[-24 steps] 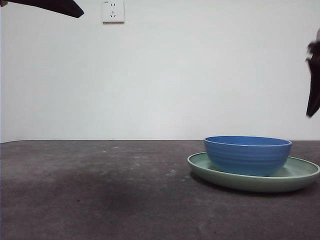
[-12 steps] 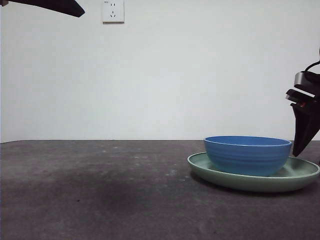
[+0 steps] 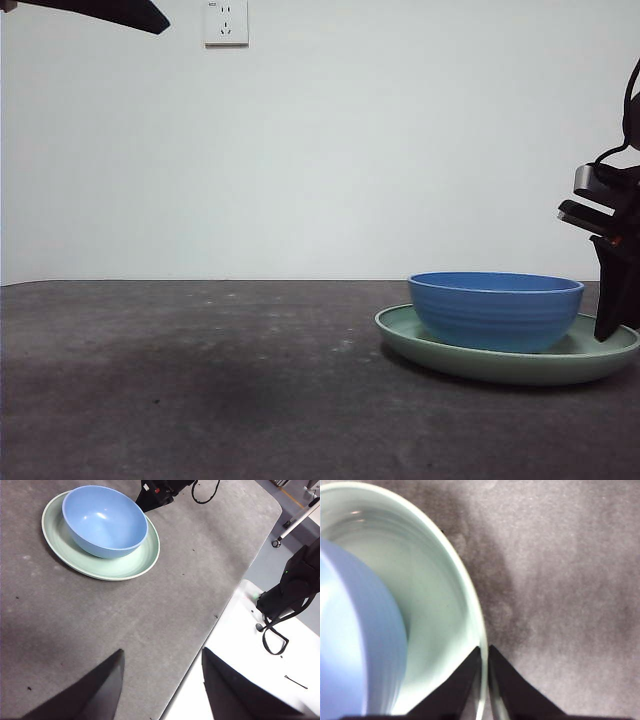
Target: Pick up the blue bowl, put it on the green plate, put it on desk
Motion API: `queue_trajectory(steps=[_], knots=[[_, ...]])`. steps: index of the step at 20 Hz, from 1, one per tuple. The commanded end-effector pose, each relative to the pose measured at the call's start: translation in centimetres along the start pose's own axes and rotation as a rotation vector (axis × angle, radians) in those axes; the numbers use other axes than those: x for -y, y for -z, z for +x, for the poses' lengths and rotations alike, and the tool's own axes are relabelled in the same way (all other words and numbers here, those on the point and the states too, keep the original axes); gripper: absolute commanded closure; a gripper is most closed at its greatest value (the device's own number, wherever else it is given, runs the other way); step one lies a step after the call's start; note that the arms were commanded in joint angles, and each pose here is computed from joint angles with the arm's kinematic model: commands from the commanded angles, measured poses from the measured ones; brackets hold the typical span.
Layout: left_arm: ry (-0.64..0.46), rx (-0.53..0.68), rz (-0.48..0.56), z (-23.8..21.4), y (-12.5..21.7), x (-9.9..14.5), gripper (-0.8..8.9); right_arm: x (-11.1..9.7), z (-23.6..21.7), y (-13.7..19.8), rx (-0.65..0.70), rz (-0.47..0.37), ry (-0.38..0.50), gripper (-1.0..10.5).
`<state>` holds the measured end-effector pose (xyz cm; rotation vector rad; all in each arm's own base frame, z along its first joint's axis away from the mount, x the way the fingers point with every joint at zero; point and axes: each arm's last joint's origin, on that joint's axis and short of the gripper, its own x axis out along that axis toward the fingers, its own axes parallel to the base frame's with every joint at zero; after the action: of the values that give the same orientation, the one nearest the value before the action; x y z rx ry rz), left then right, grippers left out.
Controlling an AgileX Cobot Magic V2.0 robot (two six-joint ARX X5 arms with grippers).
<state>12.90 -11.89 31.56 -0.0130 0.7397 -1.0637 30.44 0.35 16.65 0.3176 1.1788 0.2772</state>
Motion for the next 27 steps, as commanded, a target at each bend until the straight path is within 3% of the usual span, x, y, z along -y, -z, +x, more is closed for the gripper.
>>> queue_trajectory(steps=[1,14,22,27], knots=[[0.008,0.006,0.010,0.0,-0.3,0.1,5.64,-0.2,-0.2,-0.5,0.024,0.002,-0.013,9.4],[0.008,0.007,0.011,0.0,-0.3,0.1,5.64,-3.6,-5.7,-0.9,0.212,0.011,-0.189,9.4],[0.008,0.007,0.012,0.0,-0.3,0.1,5.64,-9.2,-4.1,-0.9,0.241,-0.055,-0.258,9.4],[0.008,0.006,0.012,0.0,-0.3,0.1,5.64,-11.6,-1.0,-0.9,0.207,-0.058,-0.287,9.4]])
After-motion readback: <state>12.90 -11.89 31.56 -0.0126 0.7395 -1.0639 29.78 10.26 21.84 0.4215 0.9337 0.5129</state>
